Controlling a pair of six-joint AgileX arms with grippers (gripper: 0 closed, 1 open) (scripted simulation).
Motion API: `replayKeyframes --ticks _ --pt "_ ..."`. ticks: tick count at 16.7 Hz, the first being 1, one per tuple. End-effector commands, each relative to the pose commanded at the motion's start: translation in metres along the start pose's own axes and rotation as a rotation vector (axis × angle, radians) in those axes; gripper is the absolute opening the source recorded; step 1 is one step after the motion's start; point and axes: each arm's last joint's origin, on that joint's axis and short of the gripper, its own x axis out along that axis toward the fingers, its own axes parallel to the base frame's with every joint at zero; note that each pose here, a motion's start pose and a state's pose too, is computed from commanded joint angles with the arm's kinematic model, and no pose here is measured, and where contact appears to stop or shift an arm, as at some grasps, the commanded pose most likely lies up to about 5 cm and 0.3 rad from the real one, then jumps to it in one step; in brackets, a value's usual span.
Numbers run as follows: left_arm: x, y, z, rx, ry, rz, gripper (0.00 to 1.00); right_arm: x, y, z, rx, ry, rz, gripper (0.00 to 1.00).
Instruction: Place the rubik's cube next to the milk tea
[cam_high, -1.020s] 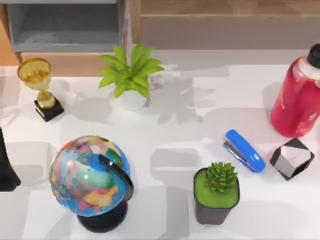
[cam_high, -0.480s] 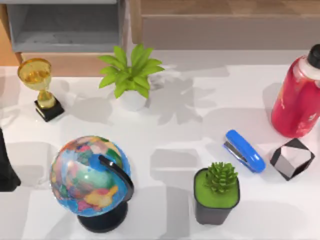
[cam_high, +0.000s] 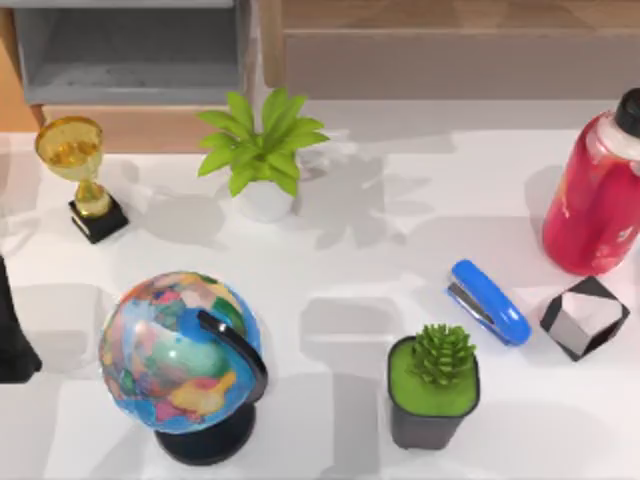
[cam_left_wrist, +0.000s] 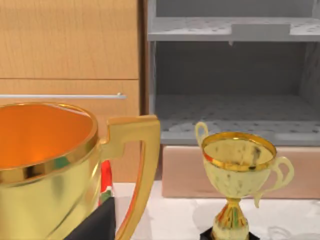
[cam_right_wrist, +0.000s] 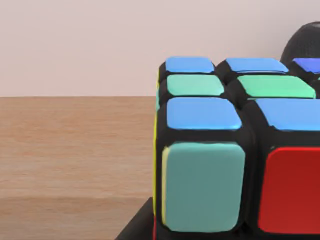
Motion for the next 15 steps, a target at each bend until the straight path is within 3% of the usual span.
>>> replayKeyframes --ticks 9,12,15 --pt "0.0 0.0 0.0 0.0 0.0 0.0 1.0 -0.004 0.002 0.012 0.002 -0.01 0.0 0.0" --pt "0.0 0.0 0.0 0.0 0.0 0.0 1.0 -0.026 0.025 0.033 0.022 -0.016 0.023 0.0" --pt "0.0 0.0 0.0 0.0 0.0 0.0 1.0 -0.061 0.066 0.041 0.075 0.056 0.09 0.0"
